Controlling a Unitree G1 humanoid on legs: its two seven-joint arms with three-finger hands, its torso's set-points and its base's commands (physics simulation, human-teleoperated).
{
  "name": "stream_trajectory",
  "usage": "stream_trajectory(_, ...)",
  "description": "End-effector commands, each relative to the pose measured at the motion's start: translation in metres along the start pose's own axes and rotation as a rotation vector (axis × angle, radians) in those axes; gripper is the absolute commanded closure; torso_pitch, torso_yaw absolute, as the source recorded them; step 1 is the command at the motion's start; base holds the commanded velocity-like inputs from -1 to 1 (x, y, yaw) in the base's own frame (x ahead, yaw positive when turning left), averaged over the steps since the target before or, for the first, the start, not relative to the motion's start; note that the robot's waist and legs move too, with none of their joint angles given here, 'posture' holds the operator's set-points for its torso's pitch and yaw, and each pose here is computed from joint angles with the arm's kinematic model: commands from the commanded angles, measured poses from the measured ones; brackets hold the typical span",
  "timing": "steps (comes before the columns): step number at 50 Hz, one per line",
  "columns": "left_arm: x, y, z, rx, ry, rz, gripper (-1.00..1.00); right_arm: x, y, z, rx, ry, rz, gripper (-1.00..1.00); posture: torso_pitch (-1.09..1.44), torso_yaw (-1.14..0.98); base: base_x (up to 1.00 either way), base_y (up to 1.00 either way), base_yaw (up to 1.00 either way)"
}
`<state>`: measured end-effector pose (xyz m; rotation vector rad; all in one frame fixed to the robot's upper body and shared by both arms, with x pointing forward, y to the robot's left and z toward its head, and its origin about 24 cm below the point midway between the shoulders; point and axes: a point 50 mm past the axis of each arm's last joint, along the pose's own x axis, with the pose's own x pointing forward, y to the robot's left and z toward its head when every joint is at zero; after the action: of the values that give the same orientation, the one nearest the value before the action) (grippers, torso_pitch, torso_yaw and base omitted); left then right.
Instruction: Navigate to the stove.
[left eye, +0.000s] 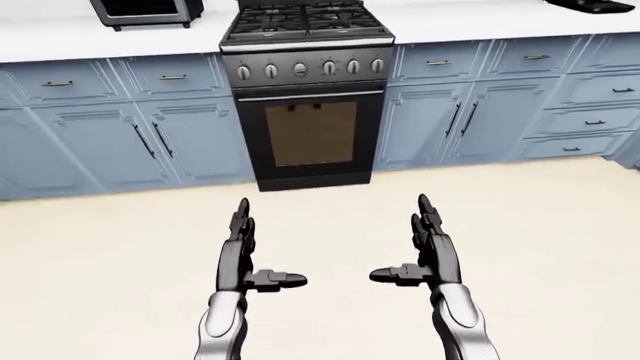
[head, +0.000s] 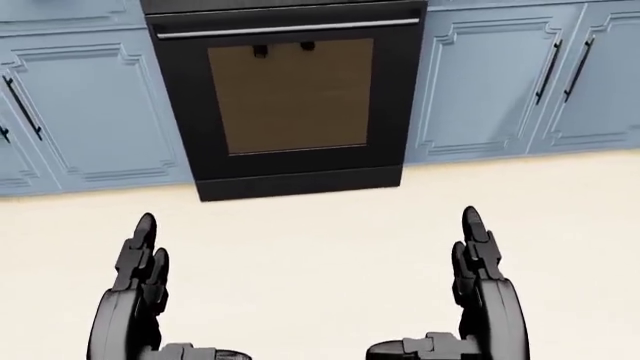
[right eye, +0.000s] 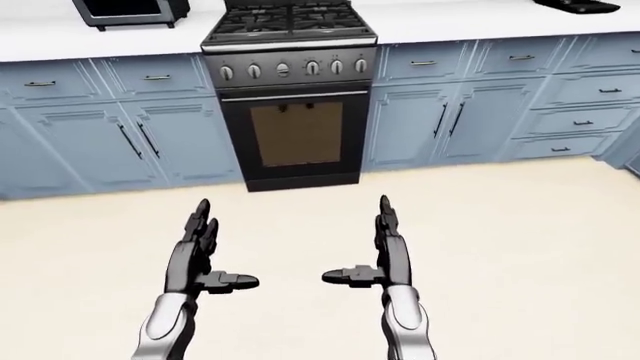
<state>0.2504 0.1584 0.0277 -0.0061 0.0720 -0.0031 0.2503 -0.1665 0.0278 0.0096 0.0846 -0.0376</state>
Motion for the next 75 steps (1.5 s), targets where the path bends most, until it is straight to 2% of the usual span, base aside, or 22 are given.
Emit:
stream_trajectory(1, 0.0026, 0.0014, 0.0138, 0.006, -0.072, 0.003, -1.0, 0.0026, 0.0035, 0.0145, 0.001, -0.076, 0.015, -1.0, 0.0, 0.0, 0.06, 0.0, 0.0)
stream_trajectory(75, 0.0026, 0.0014, 0.0138, 0.006, -0.072, 0.003, -1.0, 0.0032, 0.0027, 0.0146, 0.003, -0.074, 0.008, -1.0, 0.0, 0.0, 0.06, 0.0, 0.0)
